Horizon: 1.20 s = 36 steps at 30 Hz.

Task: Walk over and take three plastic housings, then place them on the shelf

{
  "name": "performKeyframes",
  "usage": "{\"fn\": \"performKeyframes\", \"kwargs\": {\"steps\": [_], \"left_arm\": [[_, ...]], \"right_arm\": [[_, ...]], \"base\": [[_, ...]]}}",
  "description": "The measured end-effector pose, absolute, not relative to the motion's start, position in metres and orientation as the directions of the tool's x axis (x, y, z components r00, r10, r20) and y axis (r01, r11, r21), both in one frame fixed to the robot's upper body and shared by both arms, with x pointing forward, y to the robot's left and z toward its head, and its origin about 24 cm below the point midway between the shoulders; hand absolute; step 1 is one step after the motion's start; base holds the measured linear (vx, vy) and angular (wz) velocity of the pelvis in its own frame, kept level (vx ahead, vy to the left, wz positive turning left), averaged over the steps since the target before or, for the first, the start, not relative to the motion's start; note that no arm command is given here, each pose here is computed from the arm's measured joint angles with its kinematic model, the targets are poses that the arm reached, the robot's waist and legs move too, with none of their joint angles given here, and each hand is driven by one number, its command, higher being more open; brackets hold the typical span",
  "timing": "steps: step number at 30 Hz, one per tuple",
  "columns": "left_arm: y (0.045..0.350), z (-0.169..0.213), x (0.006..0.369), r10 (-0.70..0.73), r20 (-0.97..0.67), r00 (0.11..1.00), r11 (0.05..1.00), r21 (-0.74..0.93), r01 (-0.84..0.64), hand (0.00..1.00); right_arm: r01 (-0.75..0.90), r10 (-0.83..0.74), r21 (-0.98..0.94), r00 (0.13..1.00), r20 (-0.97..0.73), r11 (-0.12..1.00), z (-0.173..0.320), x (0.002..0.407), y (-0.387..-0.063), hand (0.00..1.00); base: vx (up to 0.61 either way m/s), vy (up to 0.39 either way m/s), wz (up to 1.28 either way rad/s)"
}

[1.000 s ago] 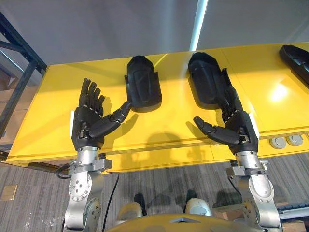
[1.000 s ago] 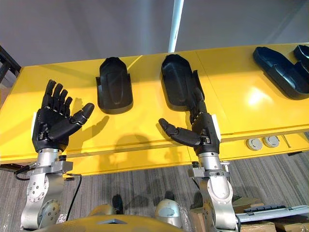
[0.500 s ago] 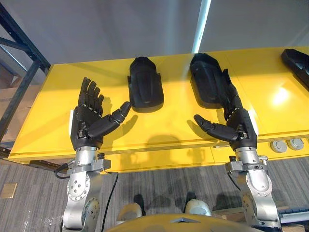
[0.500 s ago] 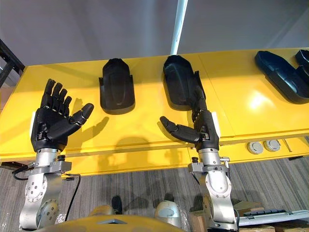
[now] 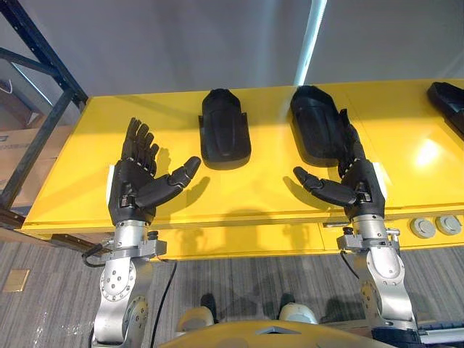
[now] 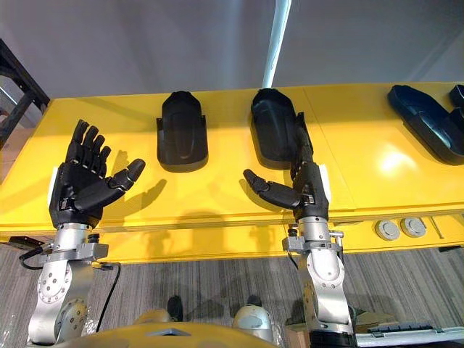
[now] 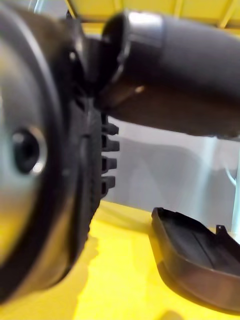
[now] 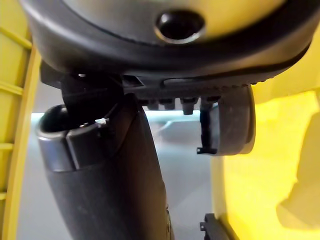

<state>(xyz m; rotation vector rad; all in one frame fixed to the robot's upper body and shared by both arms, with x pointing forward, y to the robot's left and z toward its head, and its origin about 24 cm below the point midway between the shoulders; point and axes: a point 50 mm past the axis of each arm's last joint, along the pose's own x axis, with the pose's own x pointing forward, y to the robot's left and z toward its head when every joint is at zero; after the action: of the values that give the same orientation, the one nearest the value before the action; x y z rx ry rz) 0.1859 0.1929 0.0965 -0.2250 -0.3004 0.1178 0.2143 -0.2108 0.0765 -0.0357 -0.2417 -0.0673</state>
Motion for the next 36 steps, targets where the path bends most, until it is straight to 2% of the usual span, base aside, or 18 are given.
{"fn": "performKeyframes", "kwargs": {"steps": [16, 23, 29, 36], "left_arm": [[0.193, 0.097, 0.189, 0.114, 0.292, 0.95, 0.974, -0.223, -0.048, 1.0], [0.194, 0.107, 0.195, 0.087, 0.347, 0.934, 0.978, -0.21, -0.013, 1.0], [0.189, 0.111, 0.199, 0.045, 0.371, 0.928, 0.978, -0.206, 0.035, 1.0], [0.18, 0.111, 0.201, 0.007, 0.375, 0.927, 0.973, -0.216, 0.08, 1.0]], "right_arm": [[0.143, -0.137, -0.008, 0.965, 0.224, 0.99, 0.072, 0.216, -0.215, 1.0], [0.166, -0.165, 0.024, 0.937, 0.307, 0.986, 0.089, 0.219, -0.212, 1.0], [0.217, -0.239, 0.102, 0.91, 0.339, 0.971, 0.095, 0.216, -0.207, 1.0], [0.367, -0.392, 0.142, 0.887, 0.244, 0.919, 0.075, 0.194, -0.22, 1.0]], "base": [[0.0, -0.001, 0.02], [0.0, 0.0, 0.0], [-0.02, 0.007, -0.2], [0.0, 0.006, -0.23]]}}
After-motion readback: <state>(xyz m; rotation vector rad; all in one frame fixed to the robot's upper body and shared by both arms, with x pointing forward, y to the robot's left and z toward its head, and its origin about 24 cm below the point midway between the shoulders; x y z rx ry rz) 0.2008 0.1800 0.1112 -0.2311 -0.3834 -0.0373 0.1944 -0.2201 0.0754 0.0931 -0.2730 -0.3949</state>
